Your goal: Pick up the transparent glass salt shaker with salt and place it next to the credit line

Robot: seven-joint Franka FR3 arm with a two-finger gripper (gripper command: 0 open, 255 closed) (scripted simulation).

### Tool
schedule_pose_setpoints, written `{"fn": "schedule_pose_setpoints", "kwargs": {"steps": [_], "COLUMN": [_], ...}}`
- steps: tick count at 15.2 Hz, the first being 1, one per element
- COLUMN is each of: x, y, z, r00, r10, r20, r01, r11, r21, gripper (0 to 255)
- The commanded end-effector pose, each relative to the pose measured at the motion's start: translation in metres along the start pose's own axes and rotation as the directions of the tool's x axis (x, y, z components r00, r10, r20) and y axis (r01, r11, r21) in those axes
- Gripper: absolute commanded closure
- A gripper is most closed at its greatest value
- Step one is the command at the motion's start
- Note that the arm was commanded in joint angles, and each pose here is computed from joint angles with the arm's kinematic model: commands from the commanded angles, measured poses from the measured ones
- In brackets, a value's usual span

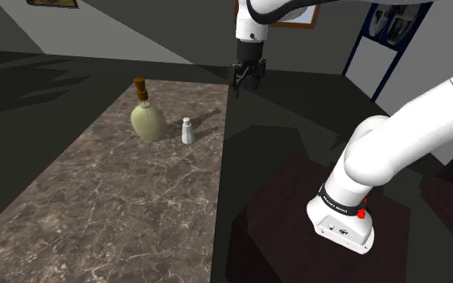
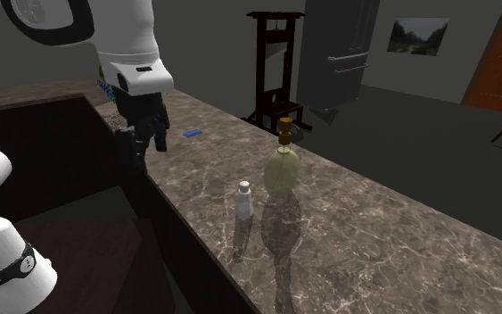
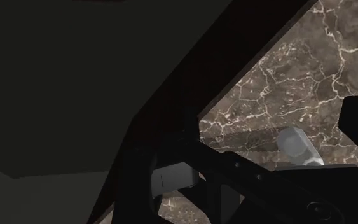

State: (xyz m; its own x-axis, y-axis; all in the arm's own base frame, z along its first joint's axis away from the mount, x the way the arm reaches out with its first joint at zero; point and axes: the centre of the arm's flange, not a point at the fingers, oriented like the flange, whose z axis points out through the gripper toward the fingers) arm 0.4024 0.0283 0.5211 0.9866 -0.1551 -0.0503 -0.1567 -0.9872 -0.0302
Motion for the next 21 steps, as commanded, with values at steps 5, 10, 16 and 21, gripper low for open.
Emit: {"fn": "schedule_pose_setpoints", "kwargs": {"steps": [5, 10, 16, 21], "x": [0.056, 0.103, 0.159, 0.179], "y": [-0.053, -0.091, -0.137, -0.151], "z": [0.034, 0.064, 0.100, 0.124], "r00": [1.000, 1.000, 0.999, 0.999], "r10": [-0.007, -0.014, -0.022, -0.025], "r20": [-0.015, -0.025, -0.038, -0.042], "r01": [0.007, 0.012, 0.018, 0.019], "r11": [0.999, 0.998, 0.994, 0.993], "r21": [-0.037, -0.069, -0.107, -0.120], "gripper": [0, 0, 0, 0]}}
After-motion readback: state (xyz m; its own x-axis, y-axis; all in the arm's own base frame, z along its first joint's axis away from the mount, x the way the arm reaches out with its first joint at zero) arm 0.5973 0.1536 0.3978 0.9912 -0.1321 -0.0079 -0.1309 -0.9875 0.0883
